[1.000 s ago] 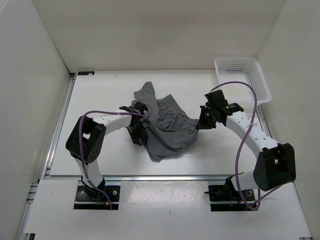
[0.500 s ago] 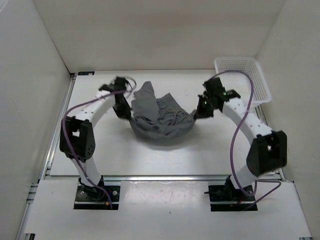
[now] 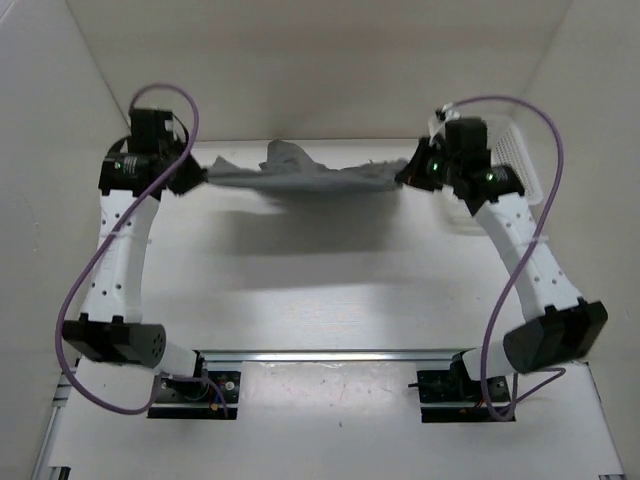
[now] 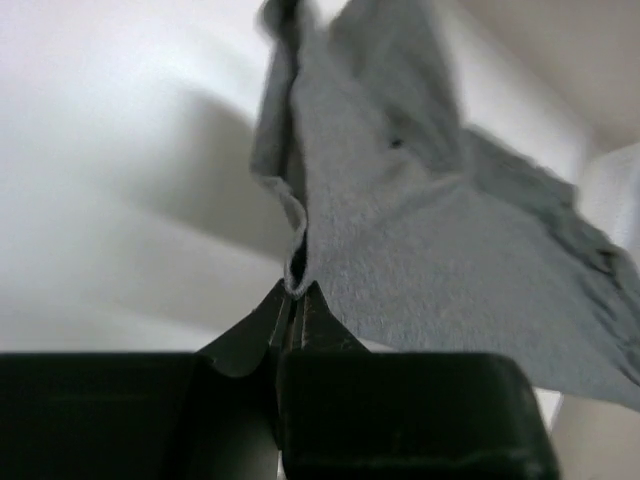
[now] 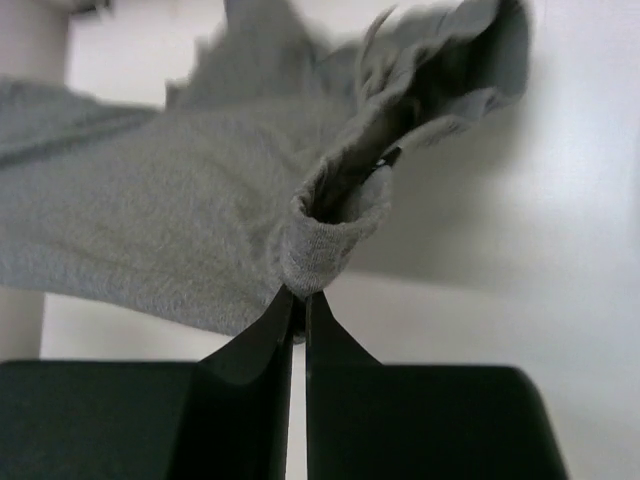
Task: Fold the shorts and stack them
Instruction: Flatten the shorts out
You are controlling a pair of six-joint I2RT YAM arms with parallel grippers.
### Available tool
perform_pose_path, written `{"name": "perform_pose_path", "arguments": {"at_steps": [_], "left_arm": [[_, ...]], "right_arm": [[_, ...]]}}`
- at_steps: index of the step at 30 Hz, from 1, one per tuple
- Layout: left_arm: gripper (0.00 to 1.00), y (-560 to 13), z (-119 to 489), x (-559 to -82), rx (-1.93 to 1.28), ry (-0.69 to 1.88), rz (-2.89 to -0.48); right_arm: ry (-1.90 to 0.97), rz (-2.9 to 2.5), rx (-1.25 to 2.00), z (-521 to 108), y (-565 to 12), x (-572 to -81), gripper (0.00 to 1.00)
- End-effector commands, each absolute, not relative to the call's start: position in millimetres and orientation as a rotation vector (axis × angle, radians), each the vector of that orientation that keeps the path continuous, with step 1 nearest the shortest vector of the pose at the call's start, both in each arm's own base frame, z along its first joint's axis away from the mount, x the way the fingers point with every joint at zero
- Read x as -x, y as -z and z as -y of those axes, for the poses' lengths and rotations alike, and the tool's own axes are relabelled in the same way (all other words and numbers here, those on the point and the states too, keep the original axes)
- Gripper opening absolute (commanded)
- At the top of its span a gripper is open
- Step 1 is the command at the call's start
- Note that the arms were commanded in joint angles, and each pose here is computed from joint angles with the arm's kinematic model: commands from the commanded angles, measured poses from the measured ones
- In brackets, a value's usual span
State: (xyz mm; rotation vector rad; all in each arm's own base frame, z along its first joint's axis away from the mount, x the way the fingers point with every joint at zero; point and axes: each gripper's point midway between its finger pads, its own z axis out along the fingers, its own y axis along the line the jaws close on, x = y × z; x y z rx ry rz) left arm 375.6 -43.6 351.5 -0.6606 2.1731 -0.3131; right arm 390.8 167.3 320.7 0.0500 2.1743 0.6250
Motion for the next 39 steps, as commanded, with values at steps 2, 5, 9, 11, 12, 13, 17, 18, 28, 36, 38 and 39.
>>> {"name": "perform_pose_path", "arguments": {"at_steps": [2,5,9,11,12,13,17,18,28,36,38,39], "left_arm": [[0.11,-247,41,-319,0.71,0.22,-2.435],[0.45,-175,62,-269,0.734,0.315,-2.583],[0.81,-127,73,-238,0.823,0.383,-2.676],[0.83,-127,68,-241,0.829,0.341,-2.666],[0.81,-127,66,-244,0.832,0.321,-2.661],[0.79,-123,64,-244,0.844,0.295,-2.684],[0.86,-98,68,-236,0.866,0.292,-2.762],[0.87,-90,69,-233,0.887,0.314,-2.78],[0.89,-36,70,-224,1.06,0.334,-2.847],[0.19,-26,58,-258,1.062,0.215,-2.82],[0.11,-27,58,-265,1.048,0.216,-2.822],[0.11,-28,58,-269,1.046,0.218,-2.818]], "right_arm": [[-0.507,-2.391,-0.079,-154,-219,-313,0.05],[-0.392,-2.496,-0.232,-127,-146,-257,0.47],[-0.335,-2.549,-0.411,-103,-103,-210,0.69],[-0.347,-2.514,-0.47,-98,-108,-206,0.69],[-0.347,-2.513,-0.47,-98,-108,-206,0.69],[-0.352,-2.5,-0.494,-96,-110,-207,0.69],[-0.547,-2.543,-0.555,-118,-110,-215,0.59],[-0.618,-2.561,-0.57,-125,-103,-210,0.58],[-1.057,-2.551,-0.819,-169,-84,-212,0.66],[-1.103,-2.535,-1.012,-174,-58,-216,0.62],[-1.105,-2.547,-1.039,-177,-56,-214,0.62],[-1.113,-2.551,-1.062,-179,-54,-212,0.62]]}}
